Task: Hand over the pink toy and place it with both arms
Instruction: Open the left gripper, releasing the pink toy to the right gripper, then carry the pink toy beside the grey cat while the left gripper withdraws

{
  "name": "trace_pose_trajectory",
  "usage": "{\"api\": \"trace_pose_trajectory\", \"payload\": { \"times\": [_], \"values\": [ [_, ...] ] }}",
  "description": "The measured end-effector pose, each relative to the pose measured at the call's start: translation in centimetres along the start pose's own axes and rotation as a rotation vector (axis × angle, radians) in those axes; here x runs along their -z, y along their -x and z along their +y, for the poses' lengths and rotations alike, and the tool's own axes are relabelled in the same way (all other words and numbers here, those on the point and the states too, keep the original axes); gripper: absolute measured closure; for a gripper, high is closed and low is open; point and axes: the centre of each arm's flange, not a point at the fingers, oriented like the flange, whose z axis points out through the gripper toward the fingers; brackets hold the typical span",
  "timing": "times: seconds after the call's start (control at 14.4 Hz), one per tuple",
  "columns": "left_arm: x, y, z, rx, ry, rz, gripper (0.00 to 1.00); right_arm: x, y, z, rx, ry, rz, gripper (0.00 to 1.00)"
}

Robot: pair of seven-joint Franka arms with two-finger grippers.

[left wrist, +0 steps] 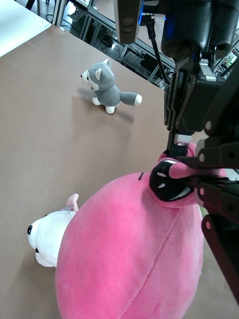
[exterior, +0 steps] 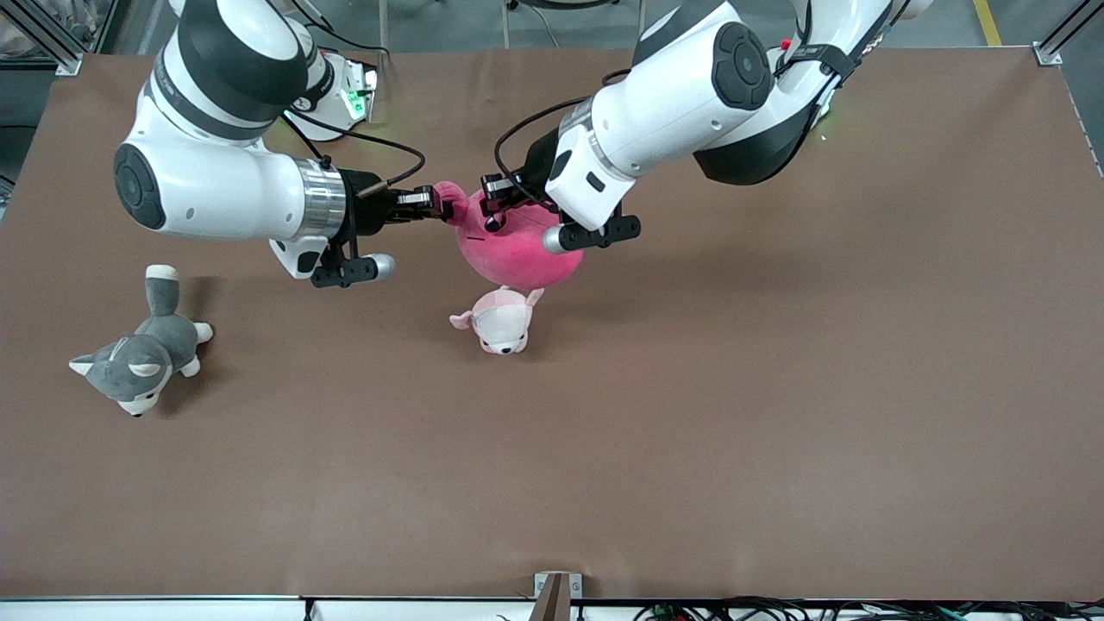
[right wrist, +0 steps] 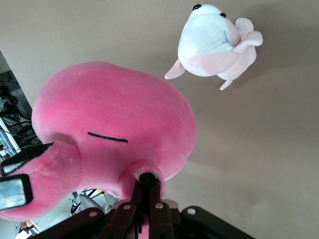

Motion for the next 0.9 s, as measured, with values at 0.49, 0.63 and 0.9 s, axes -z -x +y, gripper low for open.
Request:
{"api": "trace_pose_trajectory", "payload": {
  "times": [0.49, 0.63, 0.9],
  "values": [
    [0.6, -0.1, 0.4, 0.001, 0.016, 0.008, 0.50, 0.4, 0.1, 0.6, -0.009, 0.006, -0.024, 0.93],
    [1.1, -0.4, 0.4, 0.004, 0.023, 0.013, 0.29, 1.5, 0.4, 1.0, -0.013, 0.009, -0.044, 0.93],
    [3.7, -3.3, -0.3, 0.033, 0.040, 0.060, 0.00, 5.3, -0.2, 3.4, -0.027, -0.014, -0.019, 0.93]
  ]
}}
